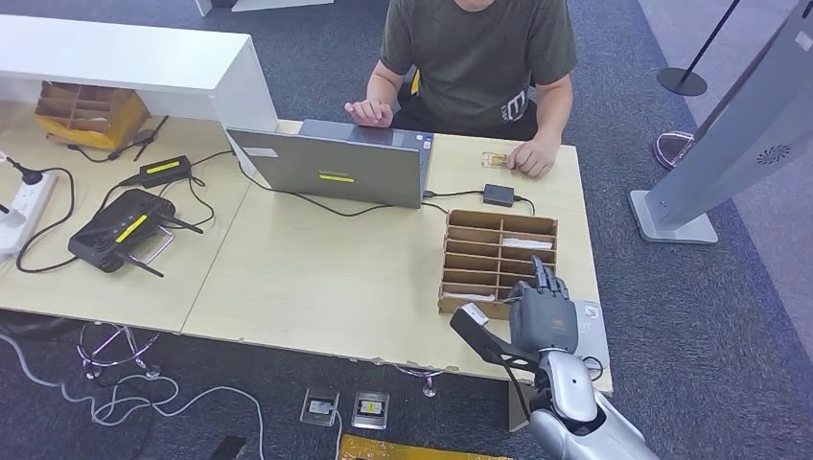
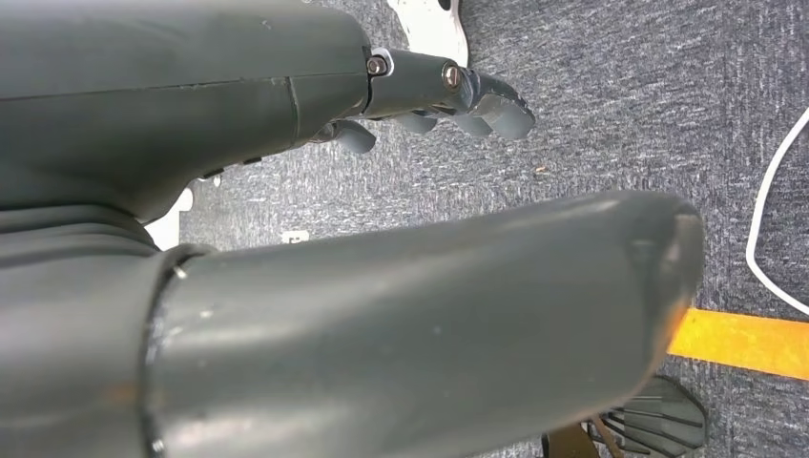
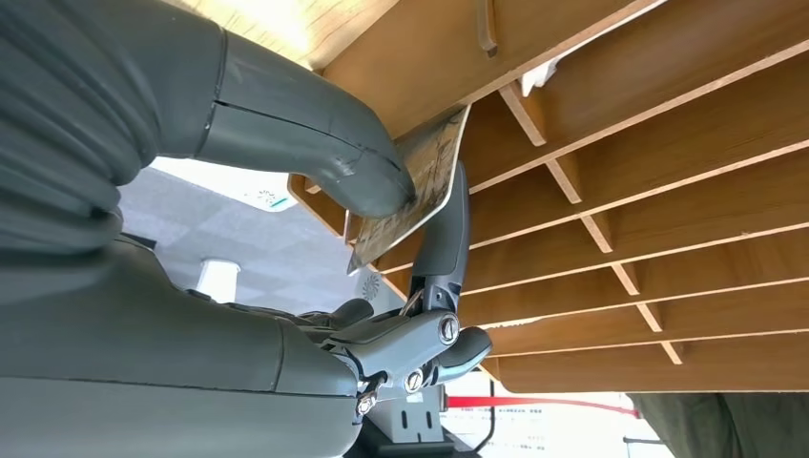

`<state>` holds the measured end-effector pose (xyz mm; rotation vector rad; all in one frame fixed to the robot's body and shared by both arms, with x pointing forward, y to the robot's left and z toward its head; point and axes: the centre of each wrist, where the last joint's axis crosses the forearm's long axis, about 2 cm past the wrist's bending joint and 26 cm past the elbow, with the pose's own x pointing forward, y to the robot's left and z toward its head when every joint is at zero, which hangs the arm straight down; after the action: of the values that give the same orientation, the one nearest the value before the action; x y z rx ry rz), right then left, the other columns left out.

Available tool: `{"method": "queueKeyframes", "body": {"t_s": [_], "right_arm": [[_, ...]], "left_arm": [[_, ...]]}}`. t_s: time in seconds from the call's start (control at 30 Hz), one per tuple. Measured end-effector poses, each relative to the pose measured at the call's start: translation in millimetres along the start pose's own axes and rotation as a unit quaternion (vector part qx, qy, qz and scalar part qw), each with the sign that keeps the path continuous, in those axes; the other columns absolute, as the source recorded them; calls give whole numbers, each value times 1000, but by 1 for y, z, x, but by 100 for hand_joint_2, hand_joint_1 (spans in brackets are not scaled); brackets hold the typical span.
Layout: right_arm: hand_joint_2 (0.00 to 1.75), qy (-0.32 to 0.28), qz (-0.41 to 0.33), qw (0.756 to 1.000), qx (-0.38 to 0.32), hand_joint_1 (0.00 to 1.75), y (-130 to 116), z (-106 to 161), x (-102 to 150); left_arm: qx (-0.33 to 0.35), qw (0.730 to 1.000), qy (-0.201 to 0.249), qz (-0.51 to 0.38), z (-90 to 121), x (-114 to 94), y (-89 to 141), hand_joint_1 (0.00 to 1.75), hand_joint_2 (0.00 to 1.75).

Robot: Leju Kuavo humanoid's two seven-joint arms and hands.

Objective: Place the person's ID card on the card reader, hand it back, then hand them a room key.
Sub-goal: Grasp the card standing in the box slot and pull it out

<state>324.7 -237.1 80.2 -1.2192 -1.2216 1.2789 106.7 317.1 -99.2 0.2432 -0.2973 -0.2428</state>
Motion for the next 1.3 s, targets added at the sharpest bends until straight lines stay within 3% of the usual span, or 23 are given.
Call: {"method": "queueKeyframes", "body": {"t_s": [0.97, 1.13, 1.3], "right_arm": [[175, -12, 9, 1000, -12, 175, 7, -11, 18], [175, -29, 21, 997, -67, 175, -19, -17, 28], [175, -60, 35, 983, -169, 175, -78, -25, 37]], "left_arm": [[0, 1000, 4, 3, 0, -2, 0, 0, 0], [0, 1000, 6, 8, 0, -4, 0, 0, 0], [-1, 1000, 5, 4, 0, -4, 0, 0, 0]]}}
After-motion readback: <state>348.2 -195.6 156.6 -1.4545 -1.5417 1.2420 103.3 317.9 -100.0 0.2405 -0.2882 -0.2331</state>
